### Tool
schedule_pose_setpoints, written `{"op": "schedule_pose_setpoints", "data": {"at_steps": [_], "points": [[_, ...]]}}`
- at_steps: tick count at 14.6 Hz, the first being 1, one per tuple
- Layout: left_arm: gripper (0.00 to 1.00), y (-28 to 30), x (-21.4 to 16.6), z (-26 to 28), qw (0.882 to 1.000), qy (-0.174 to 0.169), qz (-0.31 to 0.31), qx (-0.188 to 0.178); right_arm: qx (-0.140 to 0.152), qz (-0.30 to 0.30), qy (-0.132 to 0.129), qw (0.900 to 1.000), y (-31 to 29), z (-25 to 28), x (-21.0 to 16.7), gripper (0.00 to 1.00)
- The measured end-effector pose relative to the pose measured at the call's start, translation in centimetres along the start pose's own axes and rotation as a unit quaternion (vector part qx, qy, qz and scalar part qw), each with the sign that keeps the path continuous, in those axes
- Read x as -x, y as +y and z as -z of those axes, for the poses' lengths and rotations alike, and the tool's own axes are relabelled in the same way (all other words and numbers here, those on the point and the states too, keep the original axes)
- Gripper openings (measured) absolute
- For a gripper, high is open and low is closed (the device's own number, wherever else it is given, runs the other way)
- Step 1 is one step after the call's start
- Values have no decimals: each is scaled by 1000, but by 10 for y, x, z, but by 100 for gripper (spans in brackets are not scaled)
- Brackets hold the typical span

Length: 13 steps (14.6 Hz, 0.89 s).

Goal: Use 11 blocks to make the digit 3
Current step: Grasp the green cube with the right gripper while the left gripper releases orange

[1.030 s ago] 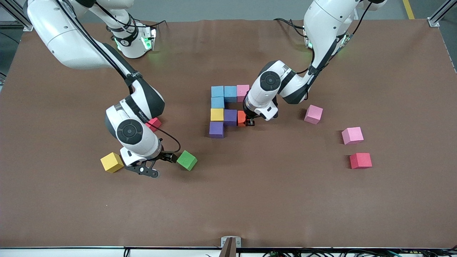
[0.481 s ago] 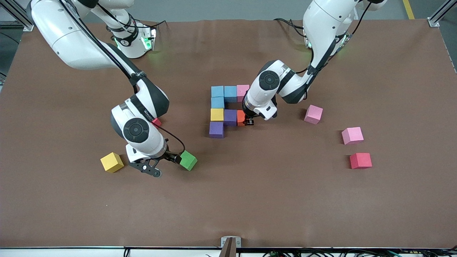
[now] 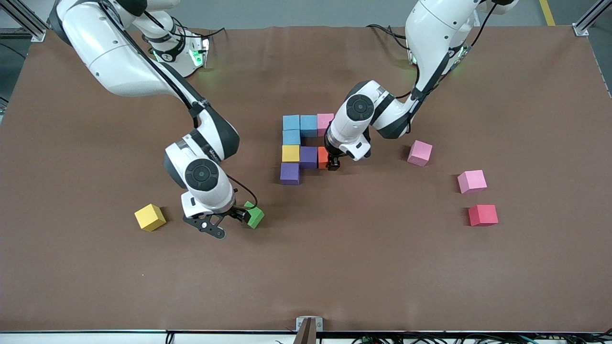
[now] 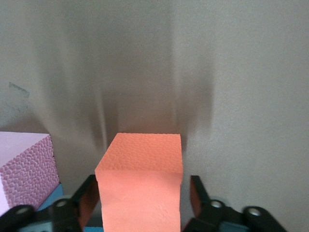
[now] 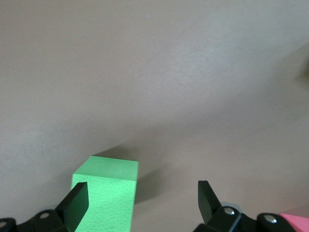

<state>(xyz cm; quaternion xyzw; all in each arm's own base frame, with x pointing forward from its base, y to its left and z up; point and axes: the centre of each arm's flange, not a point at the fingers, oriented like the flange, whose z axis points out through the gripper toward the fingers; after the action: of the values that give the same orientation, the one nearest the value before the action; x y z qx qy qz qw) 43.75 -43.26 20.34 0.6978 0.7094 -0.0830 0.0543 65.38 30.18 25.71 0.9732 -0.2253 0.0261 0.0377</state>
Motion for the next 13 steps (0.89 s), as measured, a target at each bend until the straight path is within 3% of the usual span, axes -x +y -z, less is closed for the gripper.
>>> {"op": "schedule_pose_setpoints", "data": {"at_steps": [1,2,7,13], "points": [[99,0,0,0,1000,-1,0,1,-3,-5,0,1000,-3,-2,0,100],[100,1,1,1,1000,-2,0,2,-4,-9,0,1000,-5,-4,-1,100],[100,6,8,18,1000,-11,-3,17,-9,-19,-2,1000,-9,-9,-8,100],[100,12,20,84,999,-5,-11,33,-7,-24,1,1000,-17,-19,-3,100]]}}
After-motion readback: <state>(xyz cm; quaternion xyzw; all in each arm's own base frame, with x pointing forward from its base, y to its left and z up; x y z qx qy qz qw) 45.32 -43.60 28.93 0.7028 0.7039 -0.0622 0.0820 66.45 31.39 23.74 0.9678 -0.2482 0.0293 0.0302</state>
